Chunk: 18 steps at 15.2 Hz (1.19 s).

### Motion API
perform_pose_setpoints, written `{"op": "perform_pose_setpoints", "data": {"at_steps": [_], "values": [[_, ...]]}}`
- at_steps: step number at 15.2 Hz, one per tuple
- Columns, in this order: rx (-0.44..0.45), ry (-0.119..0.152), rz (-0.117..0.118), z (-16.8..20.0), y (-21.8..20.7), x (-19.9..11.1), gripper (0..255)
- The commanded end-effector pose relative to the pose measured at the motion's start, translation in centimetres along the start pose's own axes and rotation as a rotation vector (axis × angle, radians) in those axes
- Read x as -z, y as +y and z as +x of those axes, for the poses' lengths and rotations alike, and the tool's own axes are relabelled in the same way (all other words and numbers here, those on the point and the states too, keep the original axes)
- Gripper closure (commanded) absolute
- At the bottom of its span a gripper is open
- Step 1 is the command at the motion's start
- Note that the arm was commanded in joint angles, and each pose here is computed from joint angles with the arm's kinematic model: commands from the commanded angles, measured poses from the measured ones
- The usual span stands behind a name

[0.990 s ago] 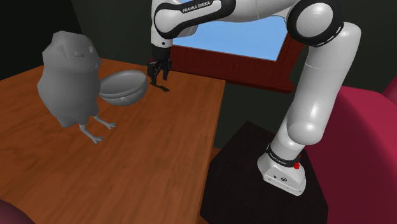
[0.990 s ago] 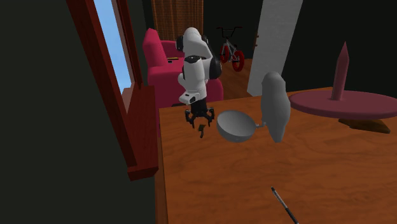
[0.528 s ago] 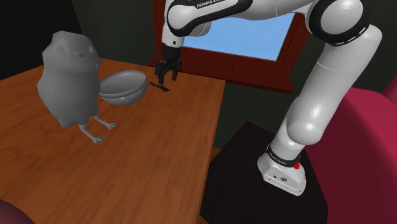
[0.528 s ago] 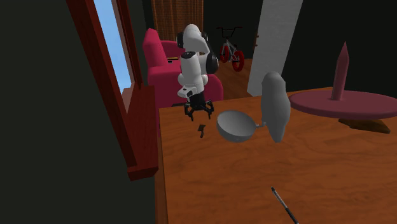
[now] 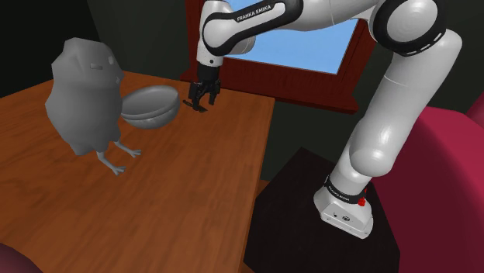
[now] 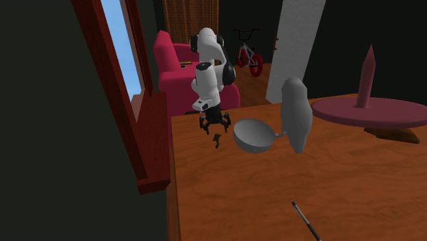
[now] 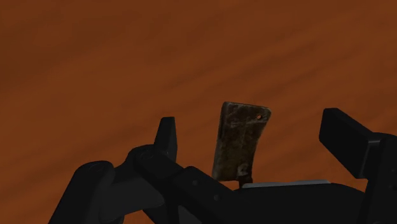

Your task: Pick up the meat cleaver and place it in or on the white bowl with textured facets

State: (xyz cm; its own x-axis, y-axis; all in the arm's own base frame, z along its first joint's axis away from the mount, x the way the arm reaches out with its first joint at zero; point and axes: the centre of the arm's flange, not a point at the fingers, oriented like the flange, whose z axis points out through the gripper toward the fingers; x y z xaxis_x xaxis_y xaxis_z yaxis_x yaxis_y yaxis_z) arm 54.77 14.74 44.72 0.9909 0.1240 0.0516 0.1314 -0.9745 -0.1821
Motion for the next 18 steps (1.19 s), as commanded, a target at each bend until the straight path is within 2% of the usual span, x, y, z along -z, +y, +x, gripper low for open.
{"op": "perform_pose_setpoints", "data": {"at_steps": [1,4,5,14,15,18], "values": [[0.000,0.000,0.000,0.0,0.0,-0.1,0],[0.000,0.000,0.000,0.0,0.0,0.0,0],[0.000,0.000,0.000,0.0,0.0,0.0,255],[0.000,0.000,0.000,0.0,0.0,0.0,255],[0.000,0.000,0.000,0.0,0.0,0.0,0],[-0.017,0.000,-0.008,3.6,-0.5,1.7,0]]}}
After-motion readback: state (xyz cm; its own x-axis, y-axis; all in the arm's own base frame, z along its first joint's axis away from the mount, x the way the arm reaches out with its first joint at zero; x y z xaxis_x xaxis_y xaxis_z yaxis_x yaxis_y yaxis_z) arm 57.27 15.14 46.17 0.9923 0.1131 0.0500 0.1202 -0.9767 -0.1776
